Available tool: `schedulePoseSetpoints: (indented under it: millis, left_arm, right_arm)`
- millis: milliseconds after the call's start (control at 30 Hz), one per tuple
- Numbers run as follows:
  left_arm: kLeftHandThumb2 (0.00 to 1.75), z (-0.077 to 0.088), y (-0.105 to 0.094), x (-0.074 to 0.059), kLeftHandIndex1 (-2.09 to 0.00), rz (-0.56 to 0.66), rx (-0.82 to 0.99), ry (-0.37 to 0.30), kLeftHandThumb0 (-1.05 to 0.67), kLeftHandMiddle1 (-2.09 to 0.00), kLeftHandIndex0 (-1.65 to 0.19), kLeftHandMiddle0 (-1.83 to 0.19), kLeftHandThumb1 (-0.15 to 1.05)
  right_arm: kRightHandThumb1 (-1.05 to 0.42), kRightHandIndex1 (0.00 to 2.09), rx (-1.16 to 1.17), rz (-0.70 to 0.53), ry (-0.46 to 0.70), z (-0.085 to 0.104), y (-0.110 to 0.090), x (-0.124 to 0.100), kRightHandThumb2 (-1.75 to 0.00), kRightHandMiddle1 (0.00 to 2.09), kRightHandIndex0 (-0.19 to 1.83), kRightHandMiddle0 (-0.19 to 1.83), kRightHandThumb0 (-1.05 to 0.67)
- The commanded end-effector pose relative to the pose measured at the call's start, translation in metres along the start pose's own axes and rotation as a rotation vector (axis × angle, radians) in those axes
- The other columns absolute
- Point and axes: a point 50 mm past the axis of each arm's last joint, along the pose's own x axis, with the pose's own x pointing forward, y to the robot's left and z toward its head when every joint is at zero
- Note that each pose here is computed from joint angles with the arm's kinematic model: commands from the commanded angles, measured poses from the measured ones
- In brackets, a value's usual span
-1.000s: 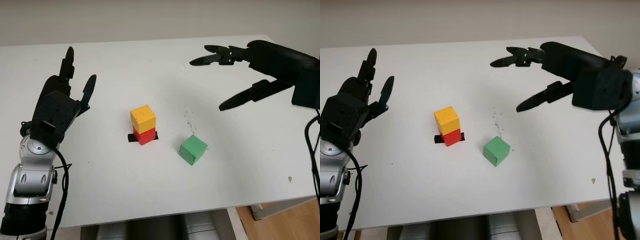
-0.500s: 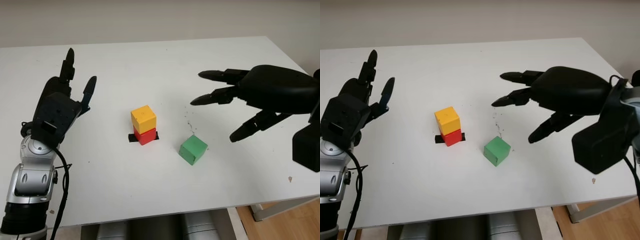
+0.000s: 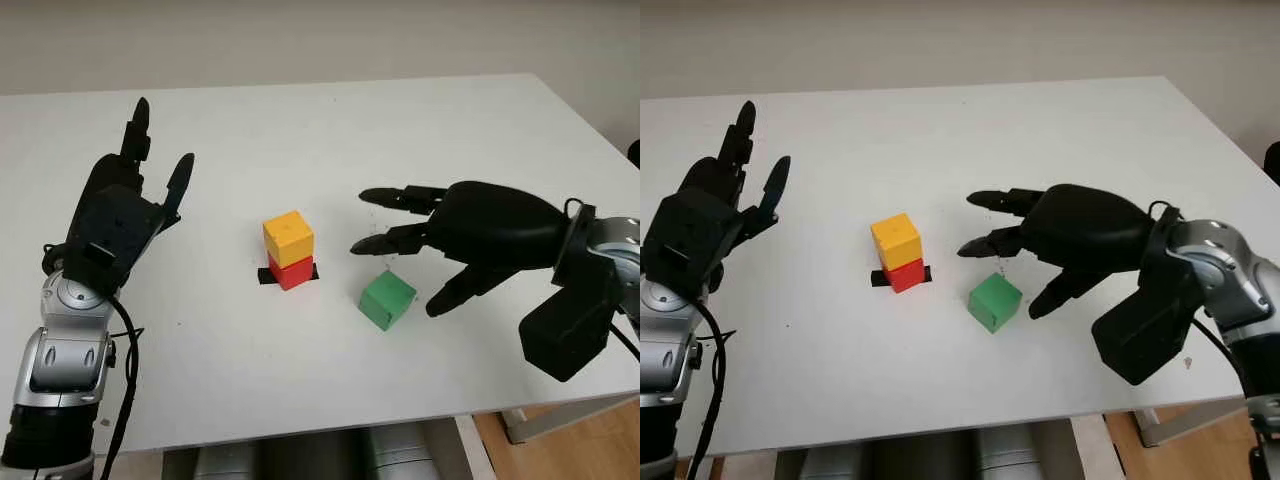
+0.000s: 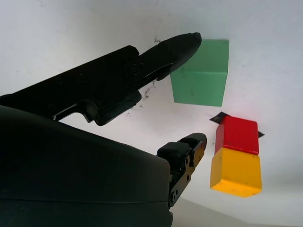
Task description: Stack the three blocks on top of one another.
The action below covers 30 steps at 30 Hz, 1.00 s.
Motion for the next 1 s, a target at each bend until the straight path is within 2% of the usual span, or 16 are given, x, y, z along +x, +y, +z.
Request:
schedulePoseSetpoints:
  millis: [0, 400, 533, 833, 867, 900, 967]
  left_arm:
    - [0.68, 0.006, 0.004, 0.001, -0.05, 0.01, 0.004, -0.023, -0.81, -0.05, 0.13, 0.14, 1.05]
    - [0.67, 0.006, 0.004, 0.001, -0.05, 0.007, -0.005, -0.022, -0.8, -0.05, 0.13, 0.15, 1.05]
    - [0.66, 0.006, 0.004, 0.001, -0.05, 0.004, -0.006, -0.021, -0.79, -0.05, 0.13, 0.16, 1.05]
    - [0.65, 0.005, 0.004, 0.0, -0.05, 0.007, -0.012, -0.023, -0.79, -0.05, 0.13, 0.16, 1.05]
    - [0.65, 0.005, 0.004, 0.0, -0.05, 0.007, -0.013, -0.023, -0.79, -0.05, 0.13, 0.16, 1.05]
    - [0.65, 0.005, 0.004, 0.0, -0.05, 0.007, -0.014, -0.023, -0.79, -0.05, 0.13, 0.16, 1.05]
    - [0.66, 0.005, 0.004, 0.0, -0.05, 0.006, -0.012, -0.022, -0.79, -0.05, 0.13, 0.16, 1.05]
  right_arm:
    - [-0.88, 0.05, -0.009, -0.01, -0.005, -0.001, -0.004, 0.004, -0.06, 0.07, 0.07, 0.49, -0.72]
    - [-0.86, 0.06, 0.007, 0.015, 0.001, -0.006, 0.008, 0.009, -0.05, 0.12, 0.1, 0.57, -0.69]
    - [-0.85, 0.09, 0.011, -0.02, -0.008, -0.009, 0.011, 0.01, -0.05, 0.17, 0.15, 0.63, -0.68]
    - [-0.87, 0.08, -0.002, -0.009, 0.009, -0.011, 0.014, 0.013, -0.06, 0.25, 0.18, 0.64, -0.65]
    - [-0.86, 0.07, -0.006, -0.012, 0.008, -0.011, 0.014, 0.014, -0.05, 0.33, 0.19, 0.61, -0.65]
    - [-0.87, 0.06, -0.009, -0.016, 0.005, -0.011, 0.014, 0.014, -0.05, 0.54, 0.21, 0.52, -0.65]
    - [-0.88, 0.06, -0.017, -0.022, -0.001, -0.011, 0.015, 0.015, -0.06, 0.76, 0.23, 0.43, -0.65]
